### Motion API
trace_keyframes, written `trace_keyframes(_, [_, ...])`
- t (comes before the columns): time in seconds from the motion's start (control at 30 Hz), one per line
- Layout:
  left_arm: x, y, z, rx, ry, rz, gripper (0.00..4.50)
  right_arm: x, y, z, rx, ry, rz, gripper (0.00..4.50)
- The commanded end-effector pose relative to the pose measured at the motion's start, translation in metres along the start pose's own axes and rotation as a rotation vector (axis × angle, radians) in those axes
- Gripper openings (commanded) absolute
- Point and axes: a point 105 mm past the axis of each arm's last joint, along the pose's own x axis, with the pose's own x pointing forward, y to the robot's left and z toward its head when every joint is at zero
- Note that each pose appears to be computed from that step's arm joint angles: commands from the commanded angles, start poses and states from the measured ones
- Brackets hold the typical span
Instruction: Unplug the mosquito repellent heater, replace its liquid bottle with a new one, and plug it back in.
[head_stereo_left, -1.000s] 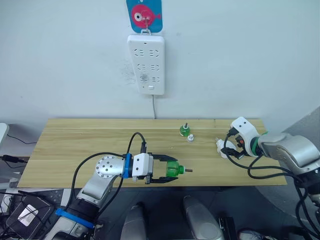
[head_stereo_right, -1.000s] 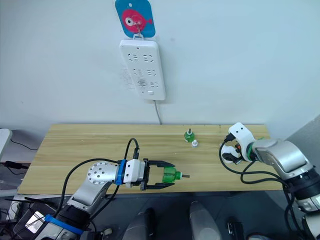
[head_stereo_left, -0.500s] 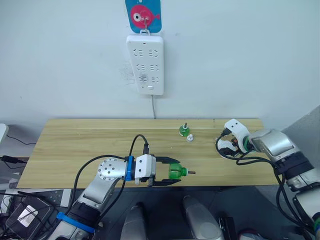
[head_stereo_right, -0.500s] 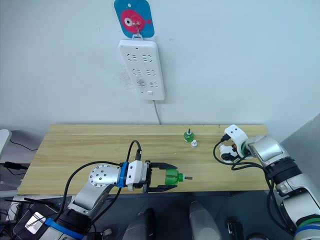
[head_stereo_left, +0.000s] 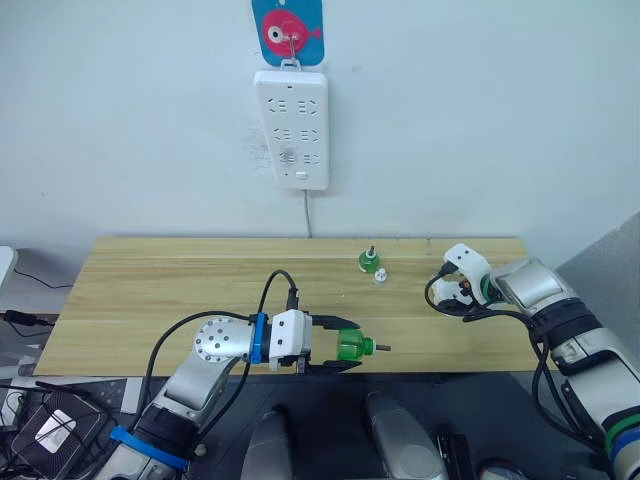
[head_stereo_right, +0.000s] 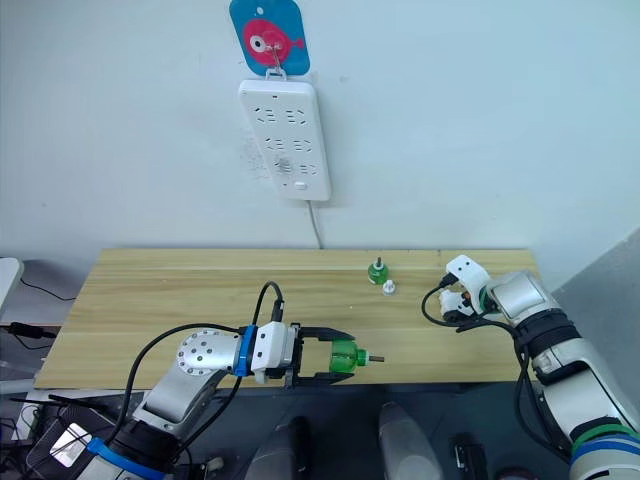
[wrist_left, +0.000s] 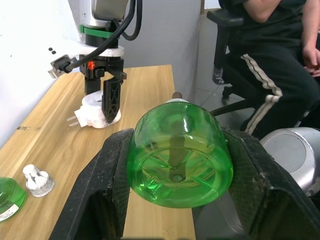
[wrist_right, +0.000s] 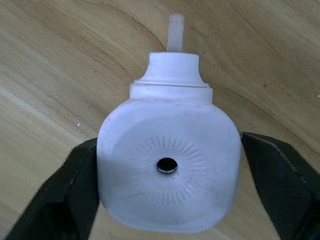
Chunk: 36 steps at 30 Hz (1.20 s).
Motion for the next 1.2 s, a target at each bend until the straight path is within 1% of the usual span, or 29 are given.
trace_keyframes(0.03, [0.001,-0.001,0.007,0.024,-0.018,-0.005,2.34,-0.005,-0.001,0.009,-0.002,-0.041,0.006,2.96])
trace_keyframes(0.13, [0.001,-0.001,0.006,0.015,-0.015,-0.012,2.34,-0.008,0.003,0.009,0.004,-0.058,0.025,2.98])
trace_keyframes(0.2, [-0.003,0.003,0.005,-0.029,-0.015,-0.003,2.34,-0.018,0.003,0.010,0.009,-0.100,0.025,2.98])
trace_keyframes(0.27, [-0.010,0.009,0.005,-0.076,-0.008,0.015,2.34,-0.036,0.004,0.011,0.034,-0.161,0.046,2.98])
trace_keyframes(0.37, [-0.021,0.016,0.005,-0.188,0.000,0.047,2.34,-0.072,0.019,0.015,0.112,-0.306,0.161,2.98])
trace_keyframes(0.43, [-0.025,0.018,0.006,-0.238,-0.002,0.058,2.34,-0.089,0.029,0.015,0.167,-0.363,0.223,2.98])
trace_keyframes(0.57, [-0.035,0.028,0.019,-0.409,-0.055,0.100,2.34,-0.139,0.069,0.022,0.295,-0.605,0.502,2.98])
trace_keyframes(0.63, [-0.035,0.032,0.027,-0.472,-0.088,0.103,2.34,-0.151,0.087,0.027,0.319,-0.666,0.590,2.98])
trace_keyframes(0.73, [-0.033,0.041,0.041,-0.568,-0.156,0.103,2.34,-0.157,0.111,0.038,0.353,-0.759,0.709,2.98])
trace_keyframes(0.87, [-0.031,0.045,0.055,-0.624,-0.197,0.071,2.34,-0.156,0.130,0.045,0.381,-0.808,0.777,2.98])
trace_keyframes(0.97, [-0.028,0.043,0.063,-0.644,-0.208,0.029,2.34,-0.153,0.137,0.047,0.404,-0.810,0.804,2.98])
trace_keyframes(1.2, [-0.030,0.039,0.063,-0.654,-0.202,0.017,2.34,-0.155,0.146,0.048,0.404,-0.787,0.854,2.98])
